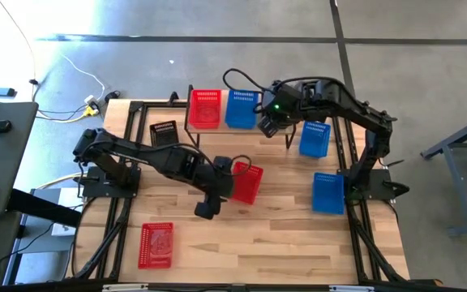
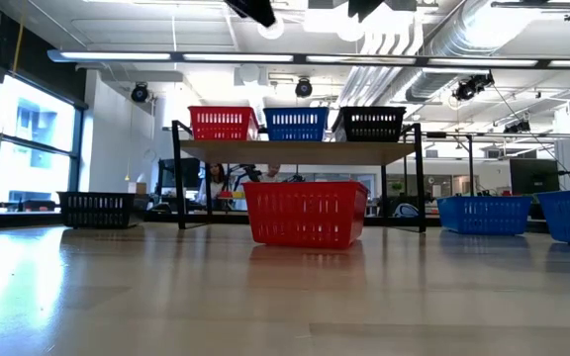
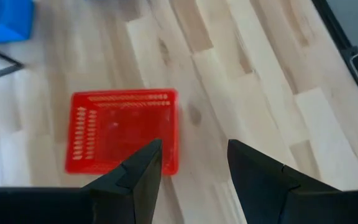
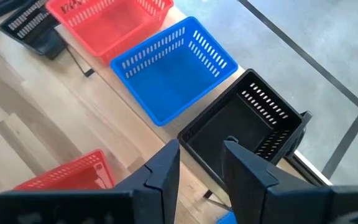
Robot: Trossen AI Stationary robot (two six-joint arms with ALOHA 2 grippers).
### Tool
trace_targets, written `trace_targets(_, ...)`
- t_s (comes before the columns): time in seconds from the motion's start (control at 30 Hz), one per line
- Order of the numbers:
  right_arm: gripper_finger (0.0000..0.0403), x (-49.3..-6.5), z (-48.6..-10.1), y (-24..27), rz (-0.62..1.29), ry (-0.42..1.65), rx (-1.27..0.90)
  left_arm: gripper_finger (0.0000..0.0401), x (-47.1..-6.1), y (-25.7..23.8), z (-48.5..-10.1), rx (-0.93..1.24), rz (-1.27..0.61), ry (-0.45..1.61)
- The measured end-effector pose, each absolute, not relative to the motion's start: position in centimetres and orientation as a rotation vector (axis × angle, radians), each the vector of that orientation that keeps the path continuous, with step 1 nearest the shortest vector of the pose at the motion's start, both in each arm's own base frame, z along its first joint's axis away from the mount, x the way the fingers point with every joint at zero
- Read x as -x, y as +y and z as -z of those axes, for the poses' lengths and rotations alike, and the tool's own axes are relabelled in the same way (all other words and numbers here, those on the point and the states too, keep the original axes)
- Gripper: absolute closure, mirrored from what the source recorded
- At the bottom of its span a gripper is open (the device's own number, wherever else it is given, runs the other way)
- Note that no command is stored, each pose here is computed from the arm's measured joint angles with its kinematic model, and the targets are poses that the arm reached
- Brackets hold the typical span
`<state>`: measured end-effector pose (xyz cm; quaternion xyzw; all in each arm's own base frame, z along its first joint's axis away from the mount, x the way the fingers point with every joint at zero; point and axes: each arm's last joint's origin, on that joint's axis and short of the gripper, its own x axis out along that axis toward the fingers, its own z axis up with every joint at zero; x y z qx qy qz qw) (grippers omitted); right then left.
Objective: Stack baskets on shelf by color
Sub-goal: Stack the top red basket on top of the red basket on the shelf
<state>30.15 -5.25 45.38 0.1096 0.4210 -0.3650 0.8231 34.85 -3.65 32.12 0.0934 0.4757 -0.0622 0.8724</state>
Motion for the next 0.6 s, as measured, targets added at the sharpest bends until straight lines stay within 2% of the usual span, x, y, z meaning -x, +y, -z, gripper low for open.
trace_targets(0.6, 0.0297, -30.3, -45.4, -4.2, 0.737, 0.901, -0.224, 0.0249, -38.9, -3.8, -25.5, -0.225, 0.213, 1.132)
